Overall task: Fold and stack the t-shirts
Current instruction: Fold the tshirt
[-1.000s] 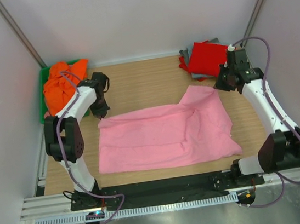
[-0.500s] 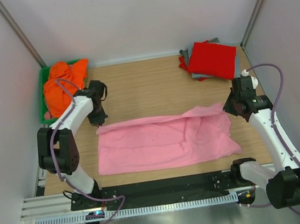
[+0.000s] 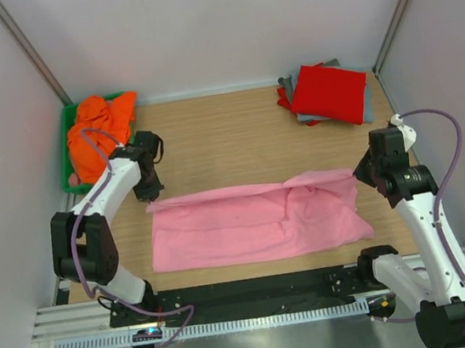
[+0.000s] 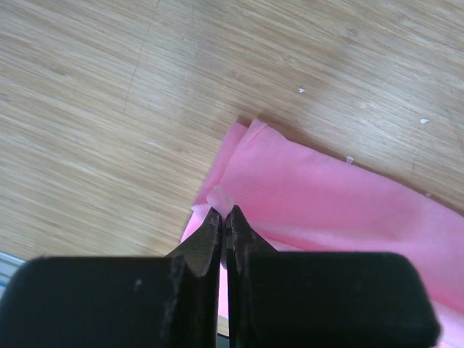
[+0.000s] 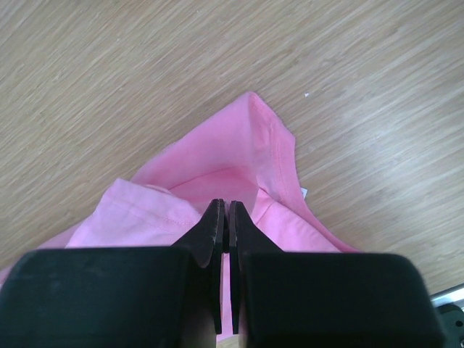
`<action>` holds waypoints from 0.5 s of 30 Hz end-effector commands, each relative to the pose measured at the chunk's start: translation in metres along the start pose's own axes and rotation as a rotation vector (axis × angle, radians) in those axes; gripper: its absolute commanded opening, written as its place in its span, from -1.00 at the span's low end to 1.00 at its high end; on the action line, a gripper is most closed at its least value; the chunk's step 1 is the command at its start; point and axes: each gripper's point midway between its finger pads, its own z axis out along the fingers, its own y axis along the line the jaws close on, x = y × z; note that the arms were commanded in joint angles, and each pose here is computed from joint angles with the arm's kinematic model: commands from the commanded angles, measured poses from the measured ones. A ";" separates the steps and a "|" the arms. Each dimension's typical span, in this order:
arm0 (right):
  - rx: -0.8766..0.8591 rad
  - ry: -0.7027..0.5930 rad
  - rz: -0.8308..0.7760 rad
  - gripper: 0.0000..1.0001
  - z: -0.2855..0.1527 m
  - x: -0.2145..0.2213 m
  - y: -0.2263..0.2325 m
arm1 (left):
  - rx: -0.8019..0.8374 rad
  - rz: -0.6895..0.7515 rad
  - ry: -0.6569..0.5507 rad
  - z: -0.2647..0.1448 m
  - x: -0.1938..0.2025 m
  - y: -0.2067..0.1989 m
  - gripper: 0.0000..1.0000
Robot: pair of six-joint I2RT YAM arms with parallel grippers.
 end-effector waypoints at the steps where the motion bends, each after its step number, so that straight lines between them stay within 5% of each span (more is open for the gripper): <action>1: 0.031 -0.008 0.085 -0.97 0.002 0.005 -0.005 | -0.034 0.013 -0.037 -0.003 -0.002 0.013 -1.00; 4: 0.013 0.007 0.166 -0.98 0.002 0.017 -0.006 | -0.038 0.018 -0.023 -0.002 0.006 0.017 -0.99; 10: -0.034 -0.029 0.386 -0.47 -0.005 0.034 -0.011 | -0.093 0.057 -0.019 -0.017 0.026 0.045 -0.31; 11: -0.035 -0.037 0.417 0.04 -0.006 0.034 -0.011 | -0.096 0.060 -0.026 -0.021 0.027 0.049 0.03; 13: -0.029 -0.069 0.432 0.48 -0.009 0.029 -0.015 | -0.082 0.063 -0.035 -0.032 0.030 0.053 0.39; 14: -0.024 -0.079 0.435 0.59 -0.010 0.027 -0.016 | -0.073 0.065 -0.030 -0.038 0.032 0.054 0.66; 15: -0.018 -0.097 0.430 0.64 -0.013 0.022 -0.017 | -0.064 0.065 -0.041 -0.042 0.031 0.055 0.71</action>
